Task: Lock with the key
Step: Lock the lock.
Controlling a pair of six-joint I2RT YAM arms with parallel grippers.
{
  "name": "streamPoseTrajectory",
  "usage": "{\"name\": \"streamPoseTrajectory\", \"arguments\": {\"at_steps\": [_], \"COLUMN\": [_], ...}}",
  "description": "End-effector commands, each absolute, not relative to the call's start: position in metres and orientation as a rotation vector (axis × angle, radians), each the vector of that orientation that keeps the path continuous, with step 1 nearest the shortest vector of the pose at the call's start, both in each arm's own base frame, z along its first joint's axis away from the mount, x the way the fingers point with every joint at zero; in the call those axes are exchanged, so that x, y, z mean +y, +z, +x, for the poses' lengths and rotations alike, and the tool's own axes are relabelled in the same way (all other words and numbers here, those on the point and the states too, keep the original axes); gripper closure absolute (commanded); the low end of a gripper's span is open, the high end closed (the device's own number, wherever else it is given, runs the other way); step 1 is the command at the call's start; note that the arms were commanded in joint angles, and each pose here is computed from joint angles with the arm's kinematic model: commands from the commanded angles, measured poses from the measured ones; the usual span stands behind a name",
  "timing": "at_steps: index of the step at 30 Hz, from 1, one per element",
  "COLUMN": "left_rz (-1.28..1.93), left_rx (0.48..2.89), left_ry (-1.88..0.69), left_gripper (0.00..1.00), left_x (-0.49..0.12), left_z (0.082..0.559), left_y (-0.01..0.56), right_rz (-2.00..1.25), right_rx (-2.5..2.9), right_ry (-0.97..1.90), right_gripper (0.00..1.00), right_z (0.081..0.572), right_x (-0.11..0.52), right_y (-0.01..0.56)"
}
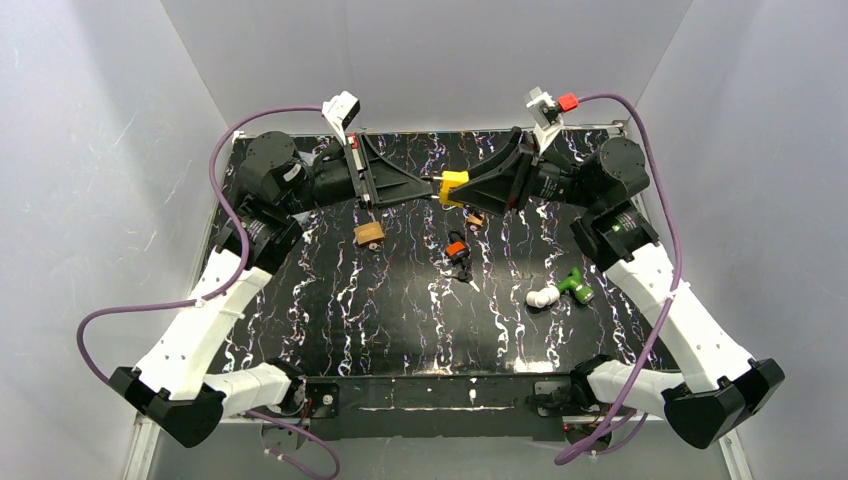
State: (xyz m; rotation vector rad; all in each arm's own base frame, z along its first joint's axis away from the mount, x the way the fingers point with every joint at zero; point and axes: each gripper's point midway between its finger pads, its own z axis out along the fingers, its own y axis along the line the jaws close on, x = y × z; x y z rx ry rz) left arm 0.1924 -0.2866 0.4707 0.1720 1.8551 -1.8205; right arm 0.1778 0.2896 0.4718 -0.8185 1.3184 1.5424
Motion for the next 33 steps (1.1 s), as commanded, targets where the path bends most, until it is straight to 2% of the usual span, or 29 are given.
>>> {"name": "streamPoseTrajectory", "arguments": {"at_steps": [1,3,4,5,9,11,19,33], "left_rz": [0.234,0.268,0.291,0.312,0.365,0.393,0.474,0.537], "left_rx": [1.769,1.806,1.832,1.86,1.933,1.953,1.958,1.921], "left_ry": [-1.808,-1.77,-1.743,-1.712,-1.596,-1.562,-1.528,-1.531], "left_gripper": [1.0,1.0,1.0,1.0,0.75,0.69,0.67,0.71], "left_x": [-0.283,-0.282,-0.281,-0.279,-0.269,-0.265,-0.262,-0.264], "left_z": [0.186,0.184,0.182,0.18,0.173,0.168,0.161,0.16], "left_y": [0.489,0.479,0.473,0.467,0.442,0.434,0.422,0.425], "right_rz": [-0.831,-0.815,-0.809,-0.802,-0.778,-0.774,-0.762,-0.761], "right_rx": [1.267,1.289,1.3,1.311,1.354,1.366,1.405,1.469], "right_ry": [1.538,1.542,1.548,1.556,1.603,1.625,1.679,1.692], "right_gripper": [0.75,0.94,0.98,0.99,0.99,0.99,0.99,0.99], "right_z": [0.168,0.169,0.168,0.167,0.158,0.153,0.145,0.149], "right_x": [0.287,0.287,0.287,0.286,0.283,0.281,0.279,0.286], "right_y": [0.491,0.488,0.487,0.485,0.475,0.47,0.461,0.447]}}
